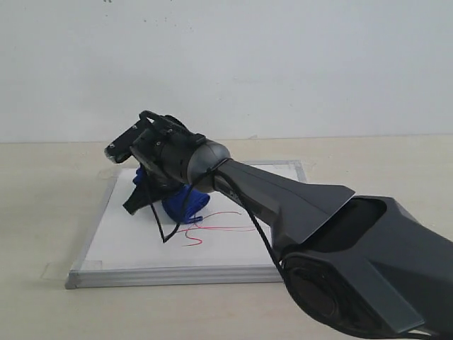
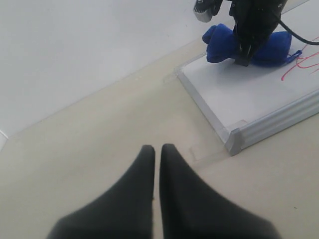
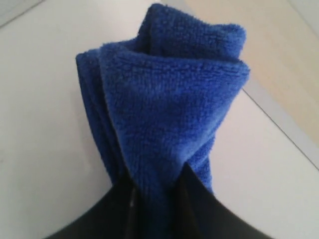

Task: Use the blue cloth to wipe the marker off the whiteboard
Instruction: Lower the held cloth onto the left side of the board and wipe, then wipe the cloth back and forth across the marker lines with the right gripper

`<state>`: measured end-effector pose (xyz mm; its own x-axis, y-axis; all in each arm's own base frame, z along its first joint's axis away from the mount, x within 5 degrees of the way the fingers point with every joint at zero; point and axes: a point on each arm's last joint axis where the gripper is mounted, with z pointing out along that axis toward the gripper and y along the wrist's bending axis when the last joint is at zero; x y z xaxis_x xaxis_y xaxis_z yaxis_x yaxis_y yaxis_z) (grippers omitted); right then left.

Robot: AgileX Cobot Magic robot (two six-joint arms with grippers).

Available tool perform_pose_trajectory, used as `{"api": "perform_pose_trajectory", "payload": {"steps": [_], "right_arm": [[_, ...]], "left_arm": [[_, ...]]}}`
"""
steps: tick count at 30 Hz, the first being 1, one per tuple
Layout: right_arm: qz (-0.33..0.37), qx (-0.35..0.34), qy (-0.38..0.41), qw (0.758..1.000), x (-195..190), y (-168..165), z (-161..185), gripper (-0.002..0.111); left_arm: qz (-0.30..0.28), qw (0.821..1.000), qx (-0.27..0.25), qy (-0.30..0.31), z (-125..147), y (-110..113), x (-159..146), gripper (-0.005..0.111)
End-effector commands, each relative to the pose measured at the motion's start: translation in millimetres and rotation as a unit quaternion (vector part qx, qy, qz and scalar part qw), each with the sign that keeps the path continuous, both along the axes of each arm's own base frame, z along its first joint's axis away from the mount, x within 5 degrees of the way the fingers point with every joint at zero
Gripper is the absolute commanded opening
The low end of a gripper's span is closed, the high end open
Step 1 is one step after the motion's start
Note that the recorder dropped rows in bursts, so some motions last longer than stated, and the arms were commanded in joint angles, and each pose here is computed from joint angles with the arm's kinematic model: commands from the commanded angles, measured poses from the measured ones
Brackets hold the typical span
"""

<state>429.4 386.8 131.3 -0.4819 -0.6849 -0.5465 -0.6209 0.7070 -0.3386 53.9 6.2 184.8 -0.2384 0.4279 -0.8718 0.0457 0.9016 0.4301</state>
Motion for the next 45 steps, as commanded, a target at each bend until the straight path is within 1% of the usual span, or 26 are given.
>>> {"api": "perform_pose_trajectory", "payload": {"steps": [1, 3, 6, 8, 10, 13, 15, 16, 17, 19, 20, 21, 24, 25, 27, 29, 30, 31, 32, 33, 35, 38, 40, 42, 44, 45], "right_arm": [[0.013, 0.047, -0.003, 0.999, 2, 6, 1, 0.0], [0.068, 0.089, -0.001, 0.994, -2, 18, 3, 0.0], [0.154, 0.119, -0.003, 0.981, -8, 30, 6, 0.0], [0.155, 0.132, 0.011, 0.979, -10, 32, 6, 0.0], [0.132, 0.123, 0.021, 0.983, -9, 28, 4, 0.0], [0.083, 0.062, 0.015, 0.994, 0, 12, -1, 0.0], [0.017, 0.027, 0.002, 0.999, 11, -6, -2, 0.0], [-0.048, 0.02, -0.001, 0.999, 18, -19, -2, 0.0], [-0.068, 0.018, 0.001, 0.997, 19, -24, -2, 0.0], [-0.076, 0.03, 0.012, 0.997, 20, -25, -3, 0.0], [-0.069, 0.045, 0.014, 0.996, 20, -22, -3, 0.0], [-0.047, 0.083, 0.023, 0.995, 17, -13, -2, 0.0], [0.078, 0.132, 0.033, 0.988, 10, 7, 2, 0.0], [0.144, 0.157, 0.043, 0.976, 3, 16, 4, 0.0], [0.176, 0.151, 0.042, 0.972, 0, 18, 4, 0.0], [0.148, 0.119, 0.032, 0.981, 6, 10, 2, 0.0], [0.097, 0.084, 0.022, 0.992, 12, 1, 0, 0.0], [0.046, 0.078, 0.023, 0.996, 15, -5, -1, 0.0], [-0.017, 0.054, 0.015, 0.998, 19, -15, -2, 0.0], [-0.05, 0.047, 0.015, 0.998, 20, -20, -3, 0.0], [-0.073, 0.033, 0.016, 0.997, 20, -25, -3, 0.0], [-0.079, 0.064, 0.02, 0.995, 20, -21, -3, 0.0], [-0.047, 0.098, 0.039, 0.993, 17, -12, -3, 0.0], [0.026, 0.124, 0.056, 0.99, 11, -1, -2, 0.0], [0.114, 0.141, 0.076, 0.98, 2, 10, -1, 0.0], [0.141, 0.141, 0.077, 0.977, 0, 12, 0, 0.0]], "left_arm": [[0.0, 1.0, 0.002, -0.001, -1, 0, 0, 0.004], [0.0, 1.0, 0.002, -0.001, -1, 0, 0, 0.004], [0.0, 1.0, 0.002, -0.001, -1, 0, 0, 0.004], [0.0, 1.0, 0.002, -0.001, -1, 0, 0, 0.004], [0.0, 1.0, 0.002, -0.001, -1, 0, 0, 0.004], [0.0, 1.0, 0.002, -0.001, -1, 0, 0, 0.004], [0.0, 1.0, 0.002, -0.001, -1, 0, 0, 0.004], [0.0, 1.0, 0.002, -0.001, -1, 0, 0, 0.004], [0.0, 1.0, 0.002, -0.001, -1, 0, 0, 0.004], [0.0, 1.0, 0.002, -0.001, -1, 0, 0, 0.004], [0.0, 1.0, 0.002, -0.001, -1, 0, 0, 0.004], [0.0, 1.0, 0.002, -0.001, -1, 0, 0, 0.004], [0.0, 1.0, 0.002, -0.001, -1, 0, 0, 0.004], [0.0, 1.0, 0.002, -0.001, -1, 0, 0, 0.004], [0.0, 1.0, 0.002, -0.001, -1, 0, 0, 0.004], [0.0, 1.0, 0.002, -0.001, -1, 0, 0, 0.004], [0.0, 1.0, 0.002, -0.001, -1, 0, 0, 0.004], [0.0, 1.0, 0.002, -0.001, -1, 0, 0, 0.004], [0.0, 1.0, 0.002, -0.001, -1, 0, 0, 0.004], [0.0, 1.0, 0.002, -0.001, -1, 0, 0, 0.004], [0.0, 1.0, 0.002, -0.001, -1, 0, 0, 0.004], [0.0, 1.0, 0.002, -0.001, -1, 0, 0, 0.004], [0.0, 1.0, 0.002, -0.001, -1, 0, 0, 0.004], [0.0, 1.0, 0.002, -0.001, -1, 0, 0, 0.004], [0.0, 1.0, 0.002, -0.001, -1, 0, 0, 0.004], [0.0, 1.0, 0.002, -0.001, -1, 0, 0, 0.004]]}}
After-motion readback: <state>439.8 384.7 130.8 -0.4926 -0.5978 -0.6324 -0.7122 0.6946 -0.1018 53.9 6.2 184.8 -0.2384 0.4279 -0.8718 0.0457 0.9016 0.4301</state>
